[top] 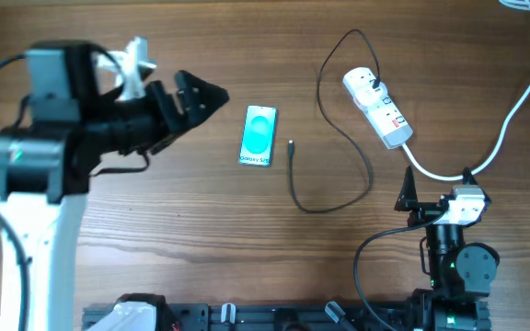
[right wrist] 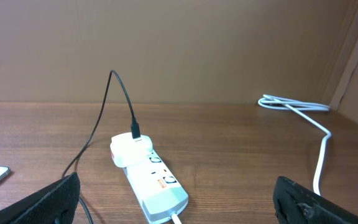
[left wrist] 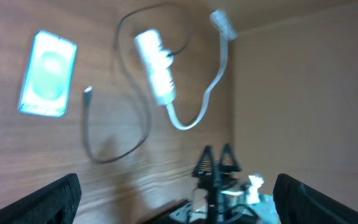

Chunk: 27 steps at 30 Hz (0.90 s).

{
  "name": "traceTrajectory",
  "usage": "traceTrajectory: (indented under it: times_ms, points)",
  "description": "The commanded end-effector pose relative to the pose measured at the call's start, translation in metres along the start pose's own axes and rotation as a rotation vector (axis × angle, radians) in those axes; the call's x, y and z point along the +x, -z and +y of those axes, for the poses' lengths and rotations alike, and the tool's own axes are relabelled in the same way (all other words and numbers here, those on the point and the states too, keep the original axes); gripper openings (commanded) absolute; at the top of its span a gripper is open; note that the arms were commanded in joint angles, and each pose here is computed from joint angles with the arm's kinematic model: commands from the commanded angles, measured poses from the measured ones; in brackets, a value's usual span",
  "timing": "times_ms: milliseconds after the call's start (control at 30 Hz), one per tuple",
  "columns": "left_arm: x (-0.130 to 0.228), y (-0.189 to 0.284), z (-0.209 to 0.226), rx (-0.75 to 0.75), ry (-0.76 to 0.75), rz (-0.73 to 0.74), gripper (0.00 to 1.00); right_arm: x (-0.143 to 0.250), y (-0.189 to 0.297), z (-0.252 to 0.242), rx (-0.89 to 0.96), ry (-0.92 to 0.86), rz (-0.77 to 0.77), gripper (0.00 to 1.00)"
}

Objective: Plug charger to phone and switch on socket
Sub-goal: 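Move the left gripper over the phone and lower onto it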

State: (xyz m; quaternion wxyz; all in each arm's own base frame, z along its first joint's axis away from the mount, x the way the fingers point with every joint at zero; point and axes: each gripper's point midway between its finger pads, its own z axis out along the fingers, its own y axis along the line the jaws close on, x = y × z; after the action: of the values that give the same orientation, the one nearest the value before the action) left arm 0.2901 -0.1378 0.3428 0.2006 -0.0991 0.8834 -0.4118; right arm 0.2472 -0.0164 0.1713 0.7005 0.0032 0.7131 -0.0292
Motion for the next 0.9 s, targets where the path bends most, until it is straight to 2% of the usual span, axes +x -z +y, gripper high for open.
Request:
traceTrajectory:
  times_ms: [0,167,300,433,567,700,767,867]
  points:
    - [-0.003,-0.031,0.026,-0.167,0.041,0.044,0.99,-0.001,0.000,-0.001,0.010,-0.013,-0.005,1.00]
    - [0.001,-0.076,0.066,-0.476,0.027,0.149,0.99,-0.001,0.000,-0.001,0.010,-0.014,-0.005,1.00]
    - [0.001,-0.095,0.070,-0.502,-0.003,0.171,1.00,-0.001,0.000,-0.001,0.010,-0.014,-0.005,1.00]
    - [-0.011,-0.104,0.064,-0.471,-0.034,0.127,1.00,-0.001,0.000,-0.001,0.010,-0.014,-0.005,1.00]
    - [-0.014,-0.118,0.091,-0.616,-0.036,0.107,1.00,-0.001,0.000,-0.001,0.010,-0.014,-0.005,1.00]
    - [-0.007,-0.155,0.126,-0.873,-0.073,0.068,1.00,-0.001,0.000,-0.001,0.010,-0.014,-0.005,1.00]
    - [-0.004,-0.179,0.141,-0.903,-0.109,0.106,1.00,-0.001,0.000,-0.001,0.010,-0.014,-0.005,1.00]
    - [0.006,-0.224,0.160,-0.849,-0.245,0.259,1.00,-0.001,0.000,-0.001,0.010,-0.014,-0.005,1.00]
